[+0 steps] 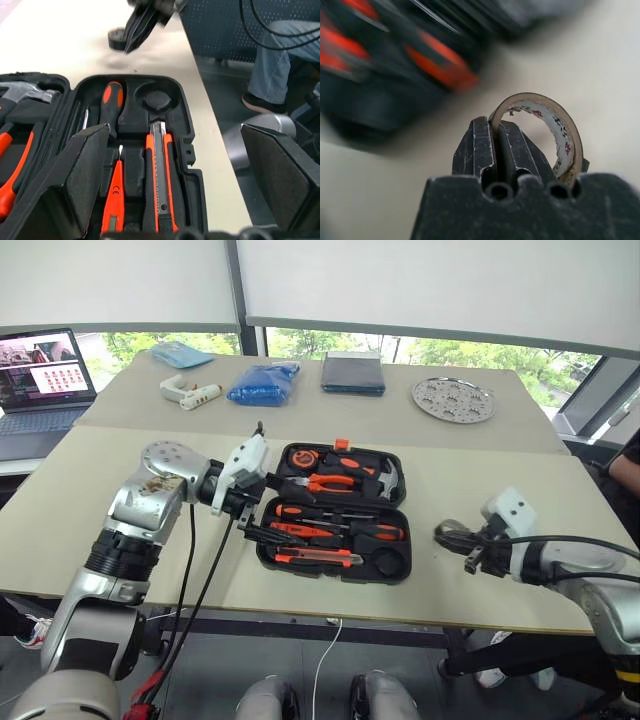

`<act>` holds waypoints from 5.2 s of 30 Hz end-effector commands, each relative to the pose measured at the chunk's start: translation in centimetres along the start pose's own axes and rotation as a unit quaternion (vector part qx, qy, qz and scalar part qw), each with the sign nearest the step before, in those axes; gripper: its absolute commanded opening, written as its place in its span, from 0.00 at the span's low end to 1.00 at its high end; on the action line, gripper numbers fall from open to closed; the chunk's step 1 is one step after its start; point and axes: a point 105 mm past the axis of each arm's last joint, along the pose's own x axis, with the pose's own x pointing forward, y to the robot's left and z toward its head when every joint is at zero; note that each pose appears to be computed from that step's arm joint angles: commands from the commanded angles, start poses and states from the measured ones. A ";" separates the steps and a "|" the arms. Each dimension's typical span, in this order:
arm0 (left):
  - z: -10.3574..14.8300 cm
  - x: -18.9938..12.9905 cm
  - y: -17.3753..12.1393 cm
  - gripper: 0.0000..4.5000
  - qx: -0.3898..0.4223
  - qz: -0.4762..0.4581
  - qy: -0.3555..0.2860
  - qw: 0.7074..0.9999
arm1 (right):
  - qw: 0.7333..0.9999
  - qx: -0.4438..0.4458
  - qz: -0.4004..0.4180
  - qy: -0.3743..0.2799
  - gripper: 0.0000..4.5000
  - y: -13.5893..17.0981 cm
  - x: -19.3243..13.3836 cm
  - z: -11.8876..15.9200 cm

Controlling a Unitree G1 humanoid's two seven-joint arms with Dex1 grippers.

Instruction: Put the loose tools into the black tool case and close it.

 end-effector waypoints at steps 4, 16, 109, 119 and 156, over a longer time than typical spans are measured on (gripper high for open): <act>0.3 0.1 -0.2 1.00 0.026 0.001 0.008 1.000 | 0.997 -0.032 0.074 0.012 0.01 4.7 3.1 0.9; 0.1 -0.2 0.1 1.00 0.029 0.013 0.012 0.999 | 0.992 -0.068 0.071 0.079 0.68 4.4 3.3 -0.5; -8.9 -2.4 9.7 0.11 -0.425 0.325 -0.017 0.845 | 0.975 0.180 -0.124 0.044 0.07 -9.8 7.0 0.4; -6.1 -3.0 10.4 0.00 -0.322 0.322 -0.057 0.889 | 0.981 0.102 -0.158 -0.035 0.00 -10.3 6.0 4.0; -5.0 -10.3 -3.5 0.51 -0.245 0.333 -0.063 0.908 | 0.992 -0.078 -0.076 -0.058 0.50 1.0 -4.2 -0.4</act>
